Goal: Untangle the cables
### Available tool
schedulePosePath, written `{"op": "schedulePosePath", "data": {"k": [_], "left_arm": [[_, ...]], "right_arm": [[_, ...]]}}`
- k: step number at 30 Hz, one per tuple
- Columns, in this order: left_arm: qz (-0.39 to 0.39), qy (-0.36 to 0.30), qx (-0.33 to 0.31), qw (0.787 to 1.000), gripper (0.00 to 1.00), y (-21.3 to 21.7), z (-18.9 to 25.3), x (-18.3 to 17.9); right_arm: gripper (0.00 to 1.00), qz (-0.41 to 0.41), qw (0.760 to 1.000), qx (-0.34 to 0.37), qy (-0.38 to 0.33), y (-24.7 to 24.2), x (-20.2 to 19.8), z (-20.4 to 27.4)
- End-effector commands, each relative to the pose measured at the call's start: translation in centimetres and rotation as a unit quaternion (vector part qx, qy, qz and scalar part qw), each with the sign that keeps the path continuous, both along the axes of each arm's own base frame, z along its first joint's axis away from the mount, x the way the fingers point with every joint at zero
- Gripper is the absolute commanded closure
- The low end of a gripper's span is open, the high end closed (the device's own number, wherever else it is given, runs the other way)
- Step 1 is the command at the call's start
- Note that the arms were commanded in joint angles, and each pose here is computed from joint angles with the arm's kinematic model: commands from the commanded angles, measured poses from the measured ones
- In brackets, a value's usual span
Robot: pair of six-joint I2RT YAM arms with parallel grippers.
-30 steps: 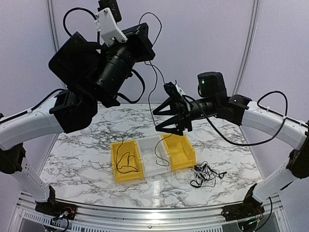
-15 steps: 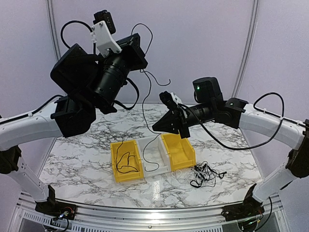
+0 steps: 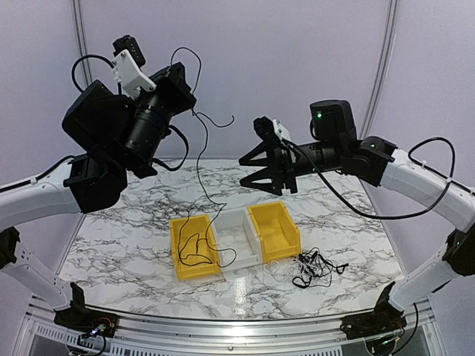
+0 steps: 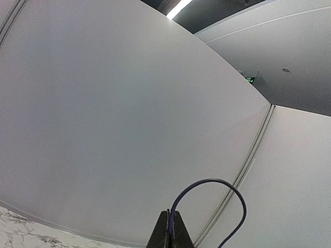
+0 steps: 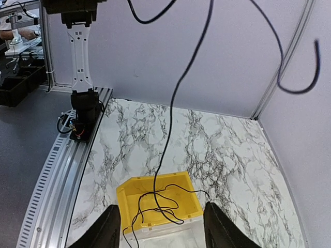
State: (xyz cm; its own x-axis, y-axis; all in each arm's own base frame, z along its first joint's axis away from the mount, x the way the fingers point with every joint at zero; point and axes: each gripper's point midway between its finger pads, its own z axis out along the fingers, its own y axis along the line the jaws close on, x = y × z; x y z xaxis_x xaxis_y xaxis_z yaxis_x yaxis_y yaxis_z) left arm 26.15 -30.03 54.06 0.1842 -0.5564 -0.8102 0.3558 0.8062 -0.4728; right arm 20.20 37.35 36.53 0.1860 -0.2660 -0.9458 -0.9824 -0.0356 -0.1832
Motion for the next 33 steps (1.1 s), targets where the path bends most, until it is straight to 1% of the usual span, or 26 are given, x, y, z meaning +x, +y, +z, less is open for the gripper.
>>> {"op": "schedulePosePath", "data": {"k": [1,7,12,17,18,20,22,27,29,33], "left_arm": [[0.002,-0.001,-0.047,0.999,1.0,1.3,1.1,-0.2],[-0.006,0.002,-0.057,0.998,1.0,0.9,0.8,-0.1],[-0.01,0.004,-0.062,0.998,1.0,0.5,0.7,0.0],[-0.016,0.005,-0.068,0.998,1.0,0.2,0.6,0.0],[-0.016,0.005,-0.068,0.998,1.0,0.2,0.6,0.0],[-0.016,0.005,-0.069,0.997,1.0,0.3,0.6,0.0],[-0.016,0.005,-0.068,0.998,1.0,0.4,0.5,0.0],[-0.01,0.006,-0.057,0.998,1.0,0.9,0.2,-0.2],[-0.008,0.006,-0.052,0.999,1.0,1.0,-0.1,-0.2],[-0.005,0.01,-0.036,0.999,1.0,0.9,-1.0,-0.1]], "right_arm": [[0.42,-0.035,0.999,-0.018,0.011,2.0,1.7,-2.7],[0.36,-0.067,0.997,0.001,0.026,4.3,3.2,-2.3],[0.3,-0.042,0.998,0.025,0.037,6.1,2.7,-1.3],[0.31,0.008,0.998,0.037,0.048,8.4,1.1,-1.1],[0.34,0.016,0.998,0.039,0.052,8.7,0.9,-1.1],[0.43,0.021,0.997,0.038,0.056,9.2,0.9,-1.3],[0.6,0.013,0.998,0.034,0.053,9.4,1.2,-1.7],[0.95,-0.031,0.999,0.019,0.0,8.3,2.6,-2.8],[1.0,-0.047,0.999,0.011,-0.015,7.8,3.2,-3.4],[1.0,-0.075,0.997,0.004,-0.033,6.7,4.6,-3.9]]}}
